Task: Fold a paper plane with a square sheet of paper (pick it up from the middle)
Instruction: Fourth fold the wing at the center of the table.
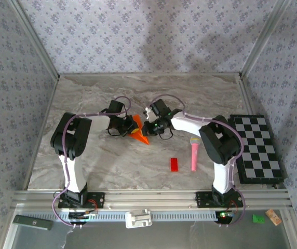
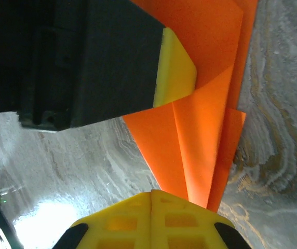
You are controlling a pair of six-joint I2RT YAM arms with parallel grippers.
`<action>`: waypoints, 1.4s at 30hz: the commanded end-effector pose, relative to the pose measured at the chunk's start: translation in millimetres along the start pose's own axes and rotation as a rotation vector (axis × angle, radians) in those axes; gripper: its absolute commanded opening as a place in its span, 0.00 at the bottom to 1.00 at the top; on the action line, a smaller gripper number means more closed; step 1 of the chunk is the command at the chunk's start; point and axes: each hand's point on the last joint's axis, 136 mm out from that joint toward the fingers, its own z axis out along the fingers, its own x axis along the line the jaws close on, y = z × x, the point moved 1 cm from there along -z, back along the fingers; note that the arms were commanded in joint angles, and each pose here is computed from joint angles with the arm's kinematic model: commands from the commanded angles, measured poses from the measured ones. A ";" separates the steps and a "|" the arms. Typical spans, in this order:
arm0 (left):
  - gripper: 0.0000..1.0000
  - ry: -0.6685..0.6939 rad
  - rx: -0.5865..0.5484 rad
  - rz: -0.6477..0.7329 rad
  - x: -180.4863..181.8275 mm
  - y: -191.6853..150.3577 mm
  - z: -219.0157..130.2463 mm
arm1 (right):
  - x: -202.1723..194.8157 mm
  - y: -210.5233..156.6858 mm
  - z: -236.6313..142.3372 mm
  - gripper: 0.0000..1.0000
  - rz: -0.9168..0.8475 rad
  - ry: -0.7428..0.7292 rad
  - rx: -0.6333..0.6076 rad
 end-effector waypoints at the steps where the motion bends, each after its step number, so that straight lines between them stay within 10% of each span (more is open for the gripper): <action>1: 0.08 0.126 0.015 -0.075 38.1 -5.3 11.5 | -13.9 -10.1 13.4 0.05 0.014 -0.048 0.057; 18: 0.16 -0.084 -0.041 0.183 -45.1 -3.2 -30.9 | -57.4 -45.3 31.5 0.03 0.109 -0.162 0.179; 42: 0.07 0.021 0.074 0.200 -9.4 -31.5 10.5 | -64.7 -55.8 33.9 0.02 0.137 -0.179 0.232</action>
